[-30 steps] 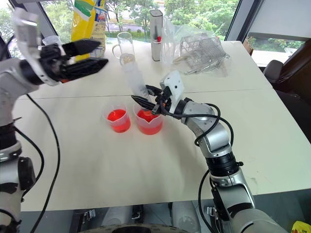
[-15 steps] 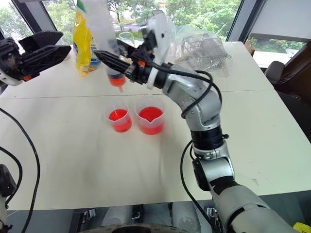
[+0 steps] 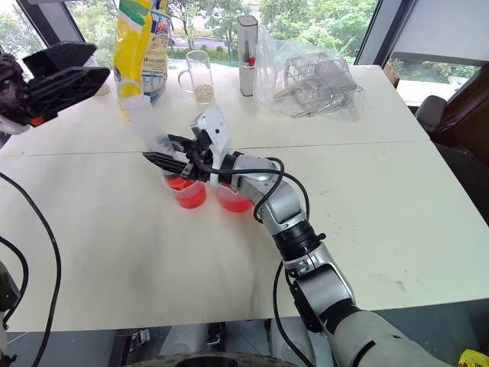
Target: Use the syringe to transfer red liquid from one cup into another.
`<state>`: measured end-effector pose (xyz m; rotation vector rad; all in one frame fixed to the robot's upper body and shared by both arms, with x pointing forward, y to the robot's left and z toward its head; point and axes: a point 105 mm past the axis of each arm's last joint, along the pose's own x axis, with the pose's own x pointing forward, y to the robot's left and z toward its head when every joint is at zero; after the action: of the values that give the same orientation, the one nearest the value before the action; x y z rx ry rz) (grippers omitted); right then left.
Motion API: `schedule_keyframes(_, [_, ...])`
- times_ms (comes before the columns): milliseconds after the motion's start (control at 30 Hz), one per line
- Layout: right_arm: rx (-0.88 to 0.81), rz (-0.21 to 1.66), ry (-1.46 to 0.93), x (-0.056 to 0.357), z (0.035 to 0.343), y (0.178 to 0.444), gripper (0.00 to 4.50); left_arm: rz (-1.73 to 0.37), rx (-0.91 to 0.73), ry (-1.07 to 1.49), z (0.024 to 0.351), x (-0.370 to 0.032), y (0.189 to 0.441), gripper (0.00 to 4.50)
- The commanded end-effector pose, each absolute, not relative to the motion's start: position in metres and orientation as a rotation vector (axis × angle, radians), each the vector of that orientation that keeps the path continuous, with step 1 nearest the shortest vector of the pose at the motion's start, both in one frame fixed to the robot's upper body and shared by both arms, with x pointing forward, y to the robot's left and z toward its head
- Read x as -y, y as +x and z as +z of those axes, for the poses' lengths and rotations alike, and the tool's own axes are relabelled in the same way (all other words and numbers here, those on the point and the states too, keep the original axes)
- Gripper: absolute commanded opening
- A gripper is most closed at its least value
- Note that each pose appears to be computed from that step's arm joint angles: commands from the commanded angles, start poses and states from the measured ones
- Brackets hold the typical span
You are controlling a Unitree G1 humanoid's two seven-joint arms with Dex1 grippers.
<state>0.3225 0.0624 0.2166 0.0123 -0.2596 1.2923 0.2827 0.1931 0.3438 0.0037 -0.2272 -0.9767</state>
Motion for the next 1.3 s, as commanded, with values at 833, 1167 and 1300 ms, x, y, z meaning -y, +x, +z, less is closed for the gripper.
schedule_keyframes(833, [0.389, 1.279, -0.06, -0.066, 0.234, 0.322, 1.37, -1.043, 0.199, 0.07, 0.33, -0.177, 0.288, 0.02])
schedule_keyframes(1167, [0.459, 1.248, -0.053, -0.062, 0.262, 0.326, 1.37, -1.046, 0.139, 0.09, 0.308, -0.176, 0.29, 0.02])
schedule_keyframes(1300, [0.485, 1.241, -0.031, -0.059, 0.278, 0.325, 1.37, -1.054, 0.121, 0.091, 0.3, -0.173, 0.291, 0.02])
